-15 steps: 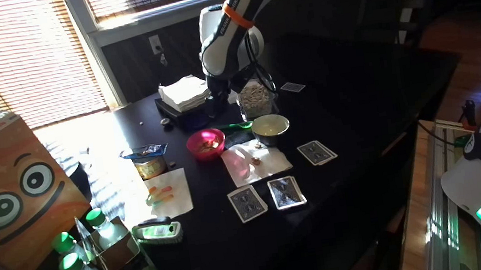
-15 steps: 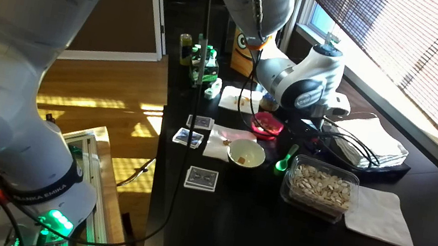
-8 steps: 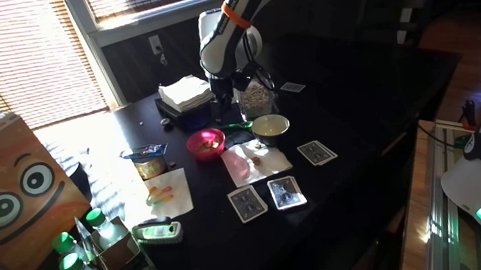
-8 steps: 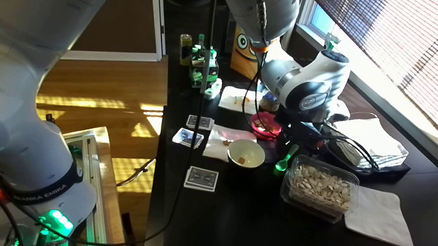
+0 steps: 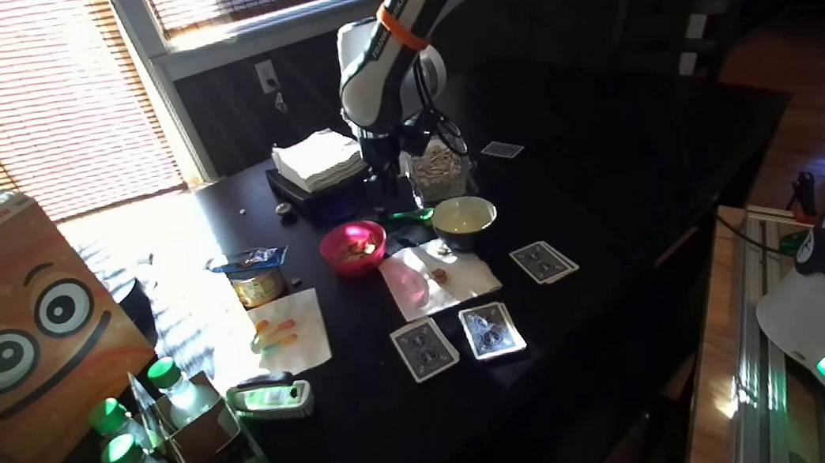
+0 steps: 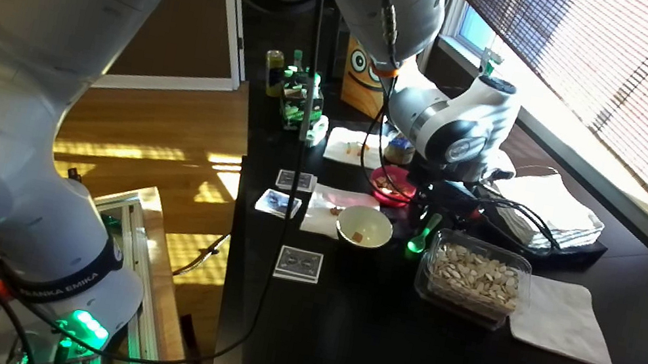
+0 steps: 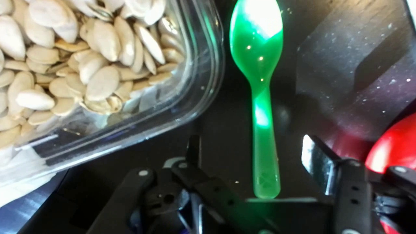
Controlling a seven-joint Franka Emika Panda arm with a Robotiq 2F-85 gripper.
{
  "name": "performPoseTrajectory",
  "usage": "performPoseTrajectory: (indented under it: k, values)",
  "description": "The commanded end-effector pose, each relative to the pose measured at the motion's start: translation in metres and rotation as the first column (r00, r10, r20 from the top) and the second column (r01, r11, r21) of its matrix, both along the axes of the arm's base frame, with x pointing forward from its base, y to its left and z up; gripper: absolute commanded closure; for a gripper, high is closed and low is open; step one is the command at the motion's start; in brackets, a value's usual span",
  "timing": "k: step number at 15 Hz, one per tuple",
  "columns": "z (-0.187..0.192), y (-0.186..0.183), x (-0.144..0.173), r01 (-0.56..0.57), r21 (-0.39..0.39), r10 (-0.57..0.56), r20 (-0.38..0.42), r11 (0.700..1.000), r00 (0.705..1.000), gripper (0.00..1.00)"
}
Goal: Use the green spoon to place some contents from the pink bowl into the black and white bowl.
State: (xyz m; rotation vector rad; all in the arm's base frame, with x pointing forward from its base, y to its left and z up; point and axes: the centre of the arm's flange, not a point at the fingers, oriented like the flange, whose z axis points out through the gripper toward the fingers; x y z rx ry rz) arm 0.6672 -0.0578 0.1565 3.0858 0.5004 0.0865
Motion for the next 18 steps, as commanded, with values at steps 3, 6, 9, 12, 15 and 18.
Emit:
performPoseTrajectory:
  k: [3,6,9,12,15,18]
  values:
    - [-0.011,0.001,0.012,-0.057,-0.014,0.056,-0.034,0.998,0.998,0.35]
    - [-0.013,0.002,0.012,-0.058,-0.012,0.058,-0.047,0.998,0.997,0.61]
    - [-0.009,0.003,0.011,-0.052,-0.009,0.051,-0.047,0.999,0.998,0.82]
    - [-0.005,0.003,0.011,-0.045,0.001,0.045,-0.046,0.999,0.998,0.98]
    - [-0.001,0.005,0.011,-0.037,0.021,0.038,-0.038,0.999,0.999,0.95]
    - [0.006,0.007,0.011,-0.022,0.041,0.023,-0.023,0.999,0.999,0.95]
